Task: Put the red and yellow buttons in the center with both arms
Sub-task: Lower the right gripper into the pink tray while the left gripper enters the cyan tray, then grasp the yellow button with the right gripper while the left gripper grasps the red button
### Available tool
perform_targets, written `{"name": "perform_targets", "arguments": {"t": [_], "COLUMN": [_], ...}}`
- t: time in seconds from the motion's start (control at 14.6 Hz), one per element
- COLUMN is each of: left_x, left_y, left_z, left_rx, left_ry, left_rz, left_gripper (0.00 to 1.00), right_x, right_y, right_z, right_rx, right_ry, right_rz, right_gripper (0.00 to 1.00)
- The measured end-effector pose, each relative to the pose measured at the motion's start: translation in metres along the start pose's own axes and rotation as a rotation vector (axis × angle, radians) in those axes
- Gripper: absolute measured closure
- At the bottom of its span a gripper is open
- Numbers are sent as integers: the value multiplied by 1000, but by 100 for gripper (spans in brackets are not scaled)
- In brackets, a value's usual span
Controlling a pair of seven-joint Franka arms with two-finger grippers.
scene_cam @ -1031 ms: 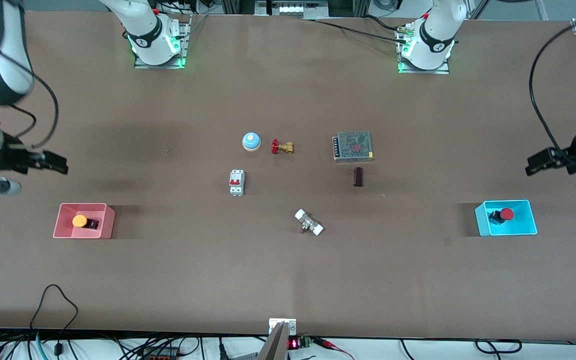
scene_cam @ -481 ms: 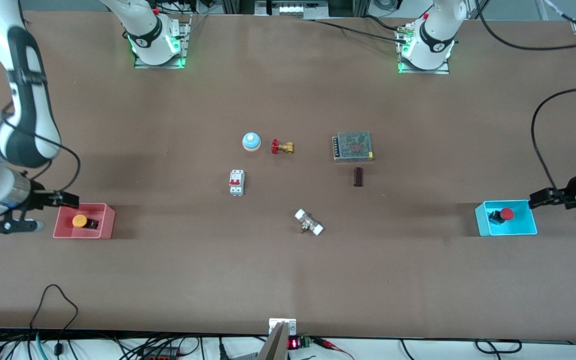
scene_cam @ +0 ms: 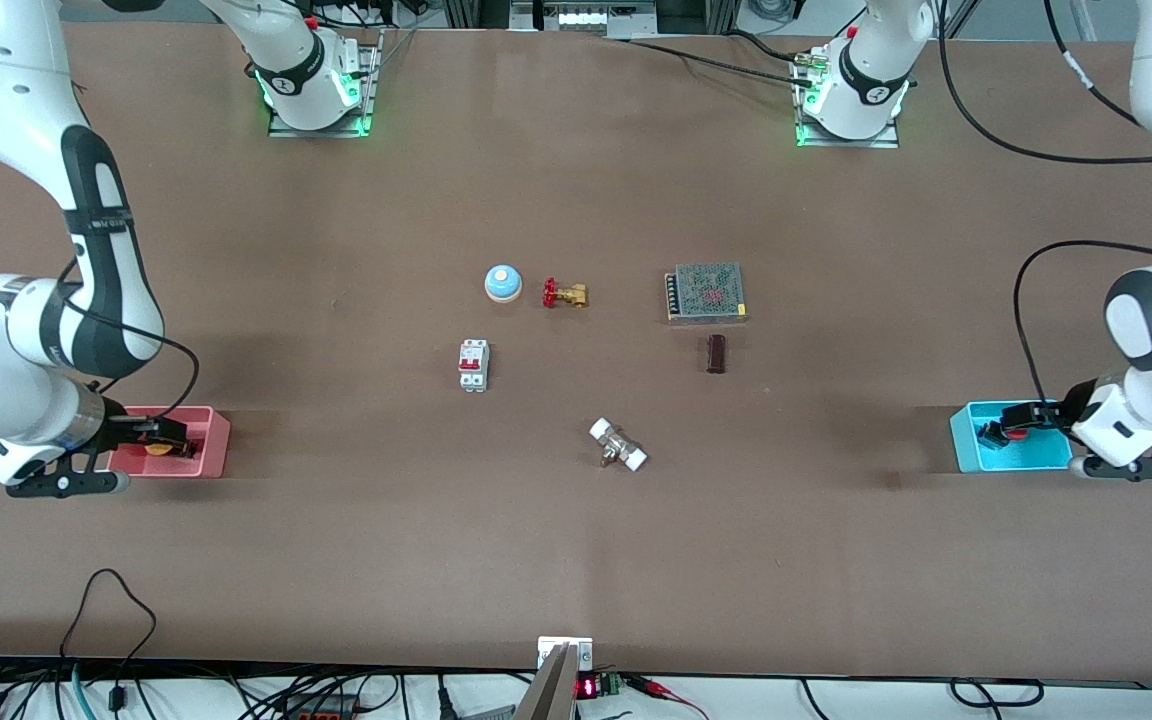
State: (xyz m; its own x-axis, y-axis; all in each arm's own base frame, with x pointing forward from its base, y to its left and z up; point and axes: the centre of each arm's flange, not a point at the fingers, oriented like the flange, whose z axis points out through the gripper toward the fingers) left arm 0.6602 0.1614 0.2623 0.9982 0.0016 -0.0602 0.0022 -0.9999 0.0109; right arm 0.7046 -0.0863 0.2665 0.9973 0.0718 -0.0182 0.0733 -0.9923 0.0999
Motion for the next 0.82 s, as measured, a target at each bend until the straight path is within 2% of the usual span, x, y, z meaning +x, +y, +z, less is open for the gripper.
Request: {"name": "perform_targets", "arguments": {"t": [0.27, 0.34, 0.41, 0.48, 0.55, 0.76, 0.82], "left_x": [1, 1, 1, 1, 0, 0, 0], "left_y": [-2, -2, -2, -2, -2, -2, -2], "left_z": [19, 22, 25, 28, 29, 33, 33], "left_rx": [-2, -3, -4, -4, -5, -7, -7], "left_ry": [-6, -9, -12, -15, -18, -24, -25], "left_rz": [-2, -2, -2, -2, -3, -4, -4], "left_gripper": [1, 4, 14, 15, 20, 52, 56], "right_x": [1, 1, 1, 1, 1, 0, 0], "right_y": [4, 4, 4, 4, 4, 3, 3], "right_z": [22, 23, 24, 25, 27, 31, 32], "right_rx": [0, 0, 0, 0, 0, 1, 1], "right_ry": [-19, -21, -22, -24, -26, -33, -34], "right_rz": [5, 5, 5, 5, 4, 4, 4], "right_gripper": [0, 0, 0, 0, 0, 0, 0]}}
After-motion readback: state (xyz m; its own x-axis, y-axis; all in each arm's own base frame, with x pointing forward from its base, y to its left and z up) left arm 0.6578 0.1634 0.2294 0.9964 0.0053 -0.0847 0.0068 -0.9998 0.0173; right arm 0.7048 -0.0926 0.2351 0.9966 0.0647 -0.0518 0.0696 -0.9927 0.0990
